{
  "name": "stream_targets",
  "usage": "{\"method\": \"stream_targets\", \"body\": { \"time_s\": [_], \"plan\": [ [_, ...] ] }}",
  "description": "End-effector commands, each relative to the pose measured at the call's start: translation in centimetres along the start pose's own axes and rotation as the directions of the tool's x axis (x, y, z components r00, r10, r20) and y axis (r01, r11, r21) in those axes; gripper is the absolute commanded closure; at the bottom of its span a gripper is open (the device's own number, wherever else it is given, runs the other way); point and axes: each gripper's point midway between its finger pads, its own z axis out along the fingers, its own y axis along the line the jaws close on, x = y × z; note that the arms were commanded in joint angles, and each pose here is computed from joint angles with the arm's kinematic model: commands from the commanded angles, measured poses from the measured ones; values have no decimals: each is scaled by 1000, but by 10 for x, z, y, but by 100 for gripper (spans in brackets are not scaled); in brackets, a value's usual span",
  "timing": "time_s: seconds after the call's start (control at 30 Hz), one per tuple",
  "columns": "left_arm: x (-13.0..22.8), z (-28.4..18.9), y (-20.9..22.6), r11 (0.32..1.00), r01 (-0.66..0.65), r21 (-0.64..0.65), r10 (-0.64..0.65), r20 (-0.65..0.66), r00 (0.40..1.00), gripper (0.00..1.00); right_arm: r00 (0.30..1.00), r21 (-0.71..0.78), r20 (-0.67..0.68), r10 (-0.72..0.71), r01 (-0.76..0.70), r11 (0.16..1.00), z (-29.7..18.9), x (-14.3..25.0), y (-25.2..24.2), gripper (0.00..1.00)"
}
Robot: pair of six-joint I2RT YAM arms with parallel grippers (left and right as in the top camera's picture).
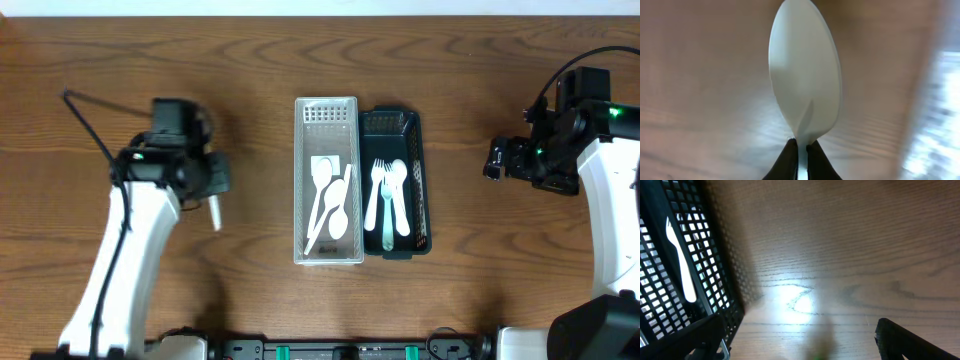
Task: Pack container
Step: 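Lower the spoon into the white basket and open the left gripper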
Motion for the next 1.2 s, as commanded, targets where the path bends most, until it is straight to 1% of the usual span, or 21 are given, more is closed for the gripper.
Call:
{"method": "stream_targets", "body": {
  "time_s": [0.0,0.1,0.17,0.27,0.4,0.6,0.7,0.73,0.8,0.9,0.97,1.0,1.03,1.1,1.17],
  "plan": [
    [-8,-32,-49,989,-125,79,118,88,989,94,1000,-8,-6,-16,16,1000,3,0,2,1],
    [-3,-47,-92,964,-230,137,213,126,969,94,1000,-8,-2,-17,17,1000,3,-1,2,1],
    [3,-49,-117,946,-274,172,251,141,958,94,1000,-8,2,-17,17,1000,3,-2,2,1],
    [13,-44,-151,918,-335,213,308,150,939,94,1000,-9,5,-18,18,1000,3,-3,2,1],
    [23,-24,-185,900,-363,242,341,128,931,94,1000,-9,5,-18,18,1000,3,-3,2,1],
    [32,27,-200,915,-336,223,338,33,941,94,1000,-9,4,-17,17,1000,3,-3,2,1],
    [40,51,-200,920,-338,201,349,-23,937,90,1000,-8,4,-18,18,1000,3,-3,2,1],
    [42,58,-199,921,-338,195,352,-38,935,84,1000,-8,4,-17,17,1000,3,-3,2,1],
    [45,66,-199,918,-350,188,366,-57,929,66,1000,-8,5,-18,18,1000,3,-3,2,1],
    [45,66,-199,893,-407,191,422,-43,905,56,1000,-9,8,-18,19,1000,3,-4,2,1],
    [40,59,-201,865,-461,197,472,-9,881,50,1000,-9,19,-19,20,1000,3,-6,2,1],
    [36,54,-202,856,-478,196,486,11,874,44,999,-9,30,-21,22,1000,3,-9,2,1],
    [31,47,-203,851,-490,190,493,34,869,34,999,-11,48,-23,24,1000,2,-13,3,1],
    [14,26,-199,846,-514,144,505,99,858,18,994,-14,106,-29,30,999,-4,-23,4,1],
    [-2,7,-193,849,-521,89,504,163,848,8,985,-18,168,-48,51,999,-12,-32,9,1]
  ]
}}
